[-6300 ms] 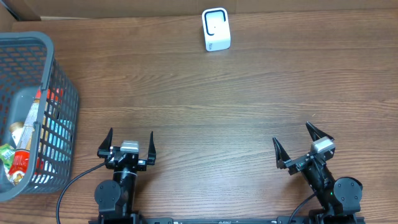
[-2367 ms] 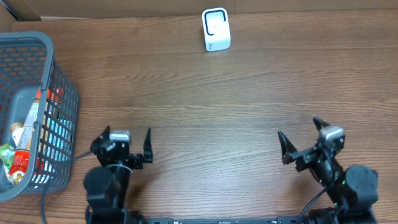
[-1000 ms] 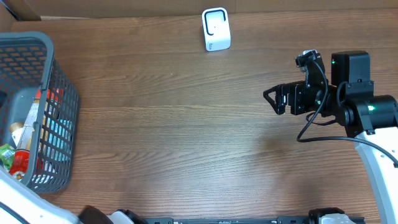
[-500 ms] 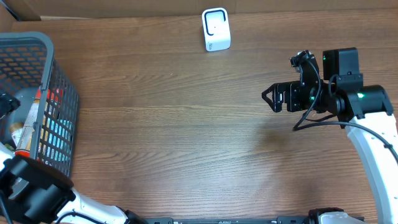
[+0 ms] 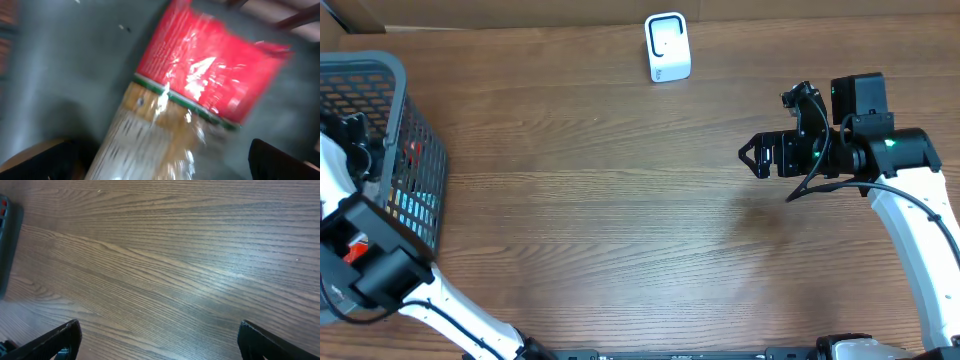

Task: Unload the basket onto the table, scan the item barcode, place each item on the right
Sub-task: 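Lift the red-and-yellow spaghetti pack out and place it mid-table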

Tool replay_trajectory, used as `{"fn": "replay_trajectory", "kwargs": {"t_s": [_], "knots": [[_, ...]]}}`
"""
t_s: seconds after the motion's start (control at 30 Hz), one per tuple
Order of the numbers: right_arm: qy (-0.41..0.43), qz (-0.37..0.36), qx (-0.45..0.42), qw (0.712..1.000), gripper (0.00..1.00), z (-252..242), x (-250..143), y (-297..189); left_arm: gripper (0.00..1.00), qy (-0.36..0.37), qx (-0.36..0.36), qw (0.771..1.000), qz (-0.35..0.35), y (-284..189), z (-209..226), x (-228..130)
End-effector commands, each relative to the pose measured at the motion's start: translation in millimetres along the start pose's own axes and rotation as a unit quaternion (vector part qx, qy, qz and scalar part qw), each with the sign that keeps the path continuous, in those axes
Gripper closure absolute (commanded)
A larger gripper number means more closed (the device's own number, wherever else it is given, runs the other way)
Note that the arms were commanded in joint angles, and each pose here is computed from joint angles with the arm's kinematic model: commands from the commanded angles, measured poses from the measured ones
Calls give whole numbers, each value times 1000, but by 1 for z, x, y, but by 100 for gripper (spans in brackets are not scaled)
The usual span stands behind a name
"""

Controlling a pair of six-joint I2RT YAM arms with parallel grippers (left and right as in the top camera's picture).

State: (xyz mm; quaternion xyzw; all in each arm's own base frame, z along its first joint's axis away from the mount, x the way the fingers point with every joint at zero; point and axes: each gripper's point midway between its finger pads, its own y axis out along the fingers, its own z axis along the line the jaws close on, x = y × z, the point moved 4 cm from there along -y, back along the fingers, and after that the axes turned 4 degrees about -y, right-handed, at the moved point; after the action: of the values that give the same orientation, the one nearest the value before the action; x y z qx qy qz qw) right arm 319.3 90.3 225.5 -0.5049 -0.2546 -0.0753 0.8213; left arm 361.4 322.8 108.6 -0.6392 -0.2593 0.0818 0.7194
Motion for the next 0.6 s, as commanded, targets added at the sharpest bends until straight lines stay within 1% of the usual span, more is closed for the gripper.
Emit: {"fn": "replay_trajectory", "kwargs": {"t_s": [0.0, 0.07, 0.1, 0.17, 0.2, 0.23, 0.27, 0.4, 0.57], "knots": [[-9, -13, -3, 1000, 0, 3, 8, -4, 6, 20, 16, 999, 39, 33, 3, -11], [-10, -14, -3, 1000, 0, 3, 9, -4, 15, 20, 14, 999, 48, 42, 2, -13], [-10, -15, -3, 1000, 0, 3, 9, -4, 26, 20, 14, 998, 51, 45, 2, -15], [-10, -14, -3, 1000, 0, 3, 9, -4, 49, 20, 16, 998, 52, 46, 3, -15], [-10, -14, -3, 1000, 0, 3, 9, -4, 71, 20, 19, 998, 51, 46, 4, -14], [-9, -14, -3, 1000, 0, 3, 9, -4, 86, 19, 23, 998, 50, 45, 5, -13], [-9, -14, -3, 1000, 0, 3, 9, -4, 96, 16, 27, 998, 50, 44, 6, -13], [-10, -15, -3, 1000, 0, 3, 9, -4, 96, -12, 32, 999, 42, 24, 8, -7], [-12, -20, -3, 1000, 0, 3, 11, -4, 96, -51, 42, 998, -6, -24, 12, 15]]}}
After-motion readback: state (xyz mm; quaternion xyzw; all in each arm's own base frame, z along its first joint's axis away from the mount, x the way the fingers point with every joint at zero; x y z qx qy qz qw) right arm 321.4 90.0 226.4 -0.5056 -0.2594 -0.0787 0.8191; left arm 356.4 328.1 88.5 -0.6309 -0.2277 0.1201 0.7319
